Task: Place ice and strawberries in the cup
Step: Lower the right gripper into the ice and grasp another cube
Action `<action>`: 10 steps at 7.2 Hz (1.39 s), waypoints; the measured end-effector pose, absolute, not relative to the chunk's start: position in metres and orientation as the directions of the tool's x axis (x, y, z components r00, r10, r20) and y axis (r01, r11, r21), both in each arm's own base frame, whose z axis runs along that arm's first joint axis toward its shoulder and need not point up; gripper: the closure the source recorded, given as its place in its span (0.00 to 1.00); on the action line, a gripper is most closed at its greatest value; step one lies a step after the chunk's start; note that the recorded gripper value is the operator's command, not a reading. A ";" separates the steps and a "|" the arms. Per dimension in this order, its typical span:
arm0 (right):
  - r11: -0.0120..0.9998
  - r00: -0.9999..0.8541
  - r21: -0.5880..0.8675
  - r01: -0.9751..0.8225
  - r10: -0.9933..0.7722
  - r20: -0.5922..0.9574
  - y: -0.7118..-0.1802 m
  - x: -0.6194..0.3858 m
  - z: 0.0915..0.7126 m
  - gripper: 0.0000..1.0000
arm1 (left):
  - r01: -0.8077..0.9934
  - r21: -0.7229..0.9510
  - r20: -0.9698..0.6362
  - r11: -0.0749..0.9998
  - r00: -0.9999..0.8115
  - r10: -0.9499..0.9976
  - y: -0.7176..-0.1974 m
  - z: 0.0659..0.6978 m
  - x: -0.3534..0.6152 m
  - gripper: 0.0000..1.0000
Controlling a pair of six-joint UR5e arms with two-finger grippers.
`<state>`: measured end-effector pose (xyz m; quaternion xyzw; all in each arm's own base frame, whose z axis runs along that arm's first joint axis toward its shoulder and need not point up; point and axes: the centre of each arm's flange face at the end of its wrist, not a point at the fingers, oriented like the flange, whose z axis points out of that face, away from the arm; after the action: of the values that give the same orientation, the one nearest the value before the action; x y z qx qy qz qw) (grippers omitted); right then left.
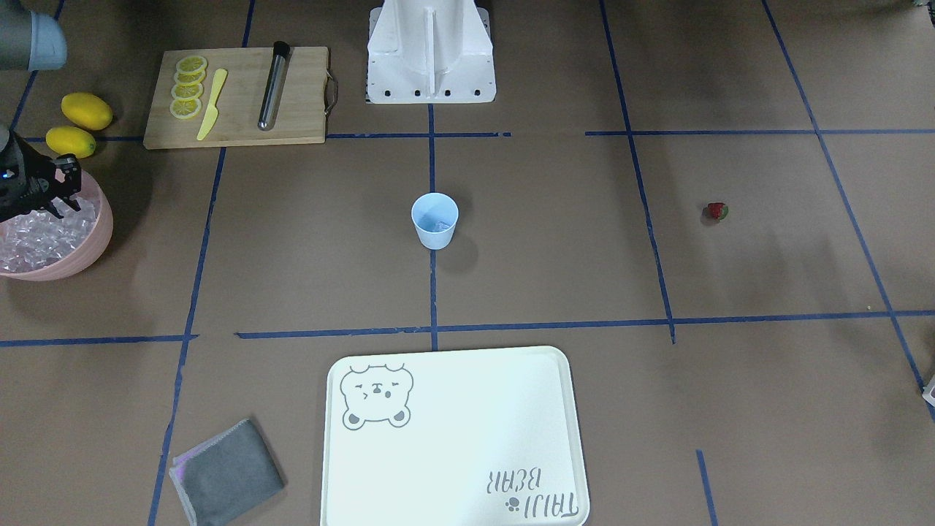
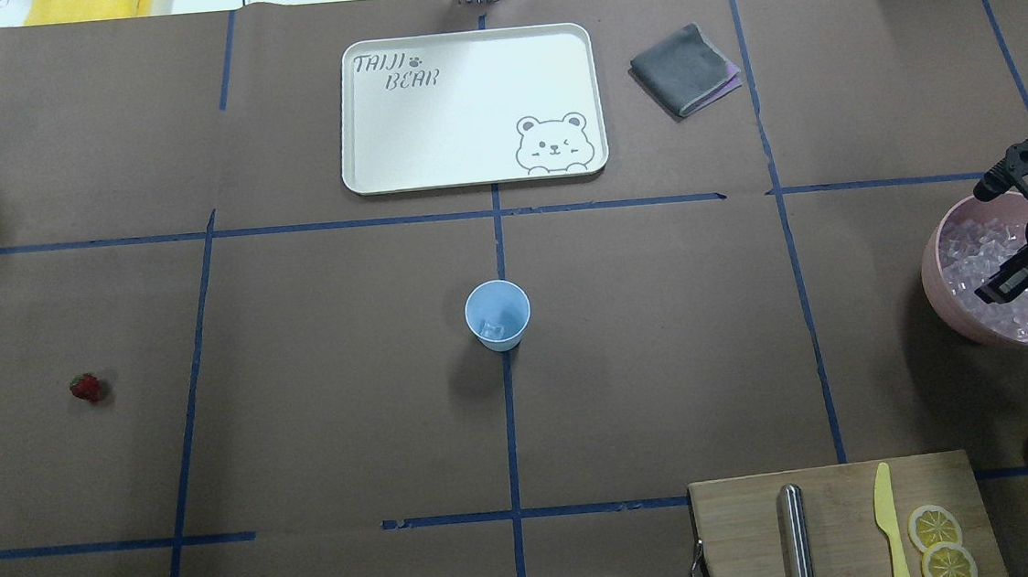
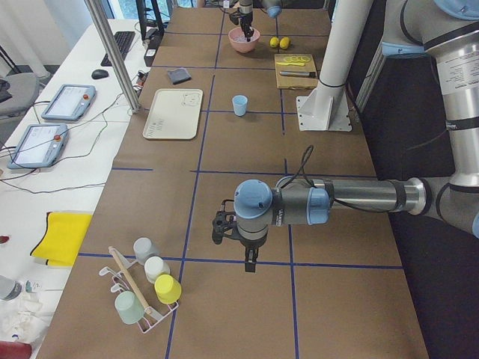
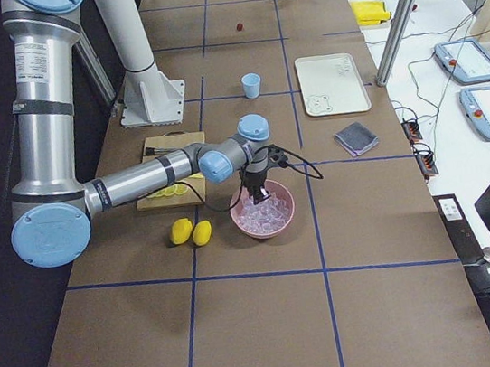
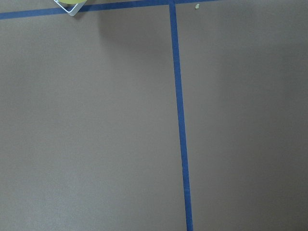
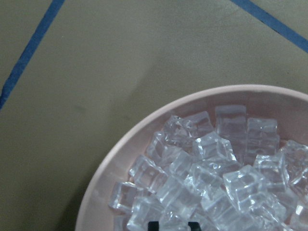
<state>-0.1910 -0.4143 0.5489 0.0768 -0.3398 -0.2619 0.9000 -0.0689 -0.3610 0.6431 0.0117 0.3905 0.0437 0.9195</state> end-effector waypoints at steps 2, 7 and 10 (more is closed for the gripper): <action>0.853 0.631 0.323 0.411 -0.522 0.575 -0.415 -0.187 0.544 0.96 | -0.071 0.056 -0.717 0.996 0.691 0.090 -0.361 0.643 -0.069 0.00; 0.938 0.693 0.260 0.228 -0.344 0.633 -0.435 -0.104 0.515 0.96 | -0.071 0.058 -0.717 0.996 0.691 0.091 -0.361 0.642 -0.069 0.00; 0.987 0.694 0.160 0.017 -0.127 0.709 -0.454 -0.097 0.454 0.93 | -0.071 0.062 -0.716 0.996 0.691 0.094 -0.361 0.640 -0.069 0.00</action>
<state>-0.0974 -0.4545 0.4539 0.0704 -0.3893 -0.0393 0.9176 -0.0689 -0.3614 0.6398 0.0148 0.3903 0.0450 0.9195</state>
